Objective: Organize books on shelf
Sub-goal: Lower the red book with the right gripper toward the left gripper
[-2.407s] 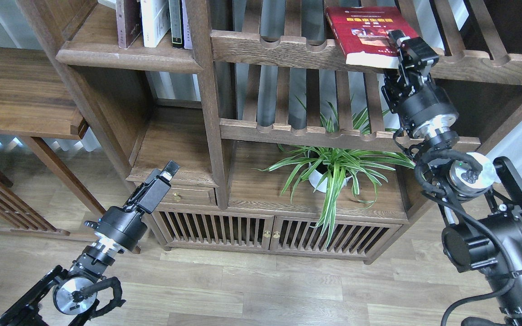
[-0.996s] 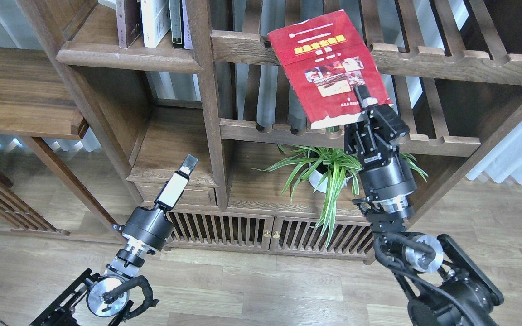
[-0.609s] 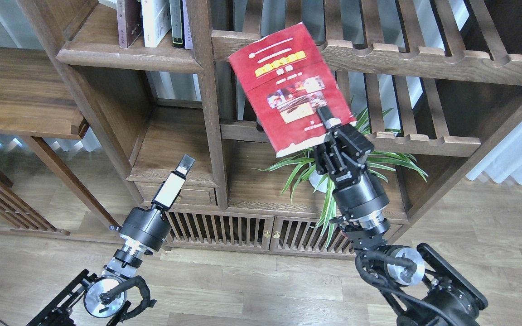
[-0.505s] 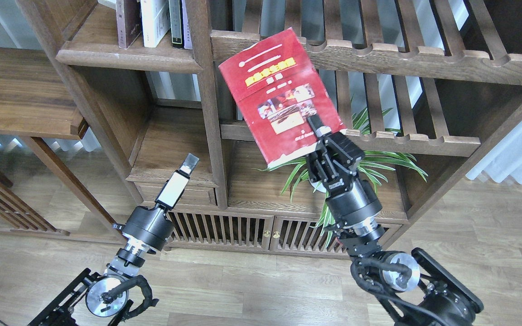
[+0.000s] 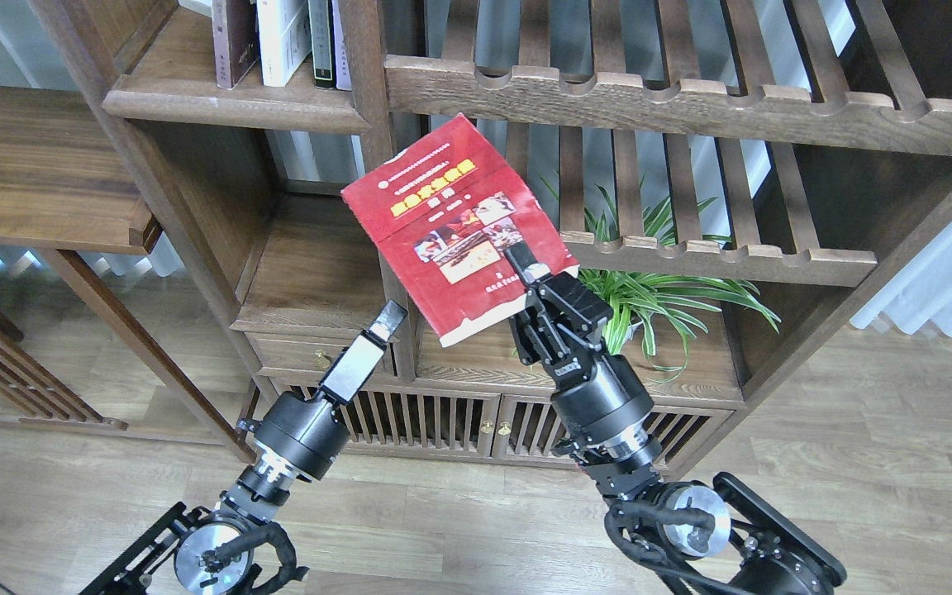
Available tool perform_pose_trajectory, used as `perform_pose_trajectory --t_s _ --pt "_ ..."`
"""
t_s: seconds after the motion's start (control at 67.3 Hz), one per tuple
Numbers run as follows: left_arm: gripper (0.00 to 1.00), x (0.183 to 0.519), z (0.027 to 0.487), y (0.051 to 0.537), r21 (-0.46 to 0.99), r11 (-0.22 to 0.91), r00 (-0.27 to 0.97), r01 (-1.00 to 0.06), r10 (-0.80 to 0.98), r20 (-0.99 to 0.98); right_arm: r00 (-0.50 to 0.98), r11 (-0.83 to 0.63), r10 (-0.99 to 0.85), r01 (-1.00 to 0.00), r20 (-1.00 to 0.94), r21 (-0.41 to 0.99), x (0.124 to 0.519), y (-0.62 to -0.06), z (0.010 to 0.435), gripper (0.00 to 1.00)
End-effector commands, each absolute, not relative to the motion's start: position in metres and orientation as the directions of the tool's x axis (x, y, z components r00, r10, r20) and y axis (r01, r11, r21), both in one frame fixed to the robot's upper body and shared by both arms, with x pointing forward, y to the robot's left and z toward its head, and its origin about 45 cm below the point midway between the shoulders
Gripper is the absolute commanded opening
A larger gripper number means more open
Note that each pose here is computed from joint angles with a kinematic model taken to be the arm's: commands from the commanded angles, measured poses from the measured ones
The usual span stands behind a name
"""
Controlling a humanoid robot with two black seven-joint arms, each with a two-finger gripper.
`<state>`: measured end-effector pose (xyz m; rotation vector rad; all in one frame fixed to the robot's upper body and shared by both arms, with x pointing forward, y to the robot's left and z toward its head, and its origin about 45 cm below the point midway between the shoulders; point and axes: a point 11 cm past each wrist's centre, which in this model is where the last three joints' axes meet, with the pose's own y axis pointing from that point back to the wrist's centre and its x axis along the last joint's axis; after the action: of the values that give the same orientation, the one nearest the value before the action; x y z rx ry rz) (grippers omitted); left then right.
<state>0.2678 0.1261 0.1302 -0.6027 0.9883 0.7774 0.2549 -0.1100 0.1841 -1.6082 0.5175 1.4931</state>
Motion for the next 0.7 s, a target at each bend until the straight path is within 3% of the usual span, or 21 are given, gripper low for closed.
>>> perform_pose_trajectory --t_s 0.0,0.684 --pt "0.98 0.268 0.131 0.125 -0.102 0.594 0.333 -0.798 0.292 -0.897 0.168 -0.560 0.250 -0.778 -0.954 -0.284 0.249 -0.099 0.175 0.05" --pt "0.98 0.255 0.121 0.125 -0.071 0.595 0.299 -0.800 0.294 -0.908 0.161 -0.450 0.186 -0.863 -0.969 -0.229 0.279 -0.135 0.155 0.05"
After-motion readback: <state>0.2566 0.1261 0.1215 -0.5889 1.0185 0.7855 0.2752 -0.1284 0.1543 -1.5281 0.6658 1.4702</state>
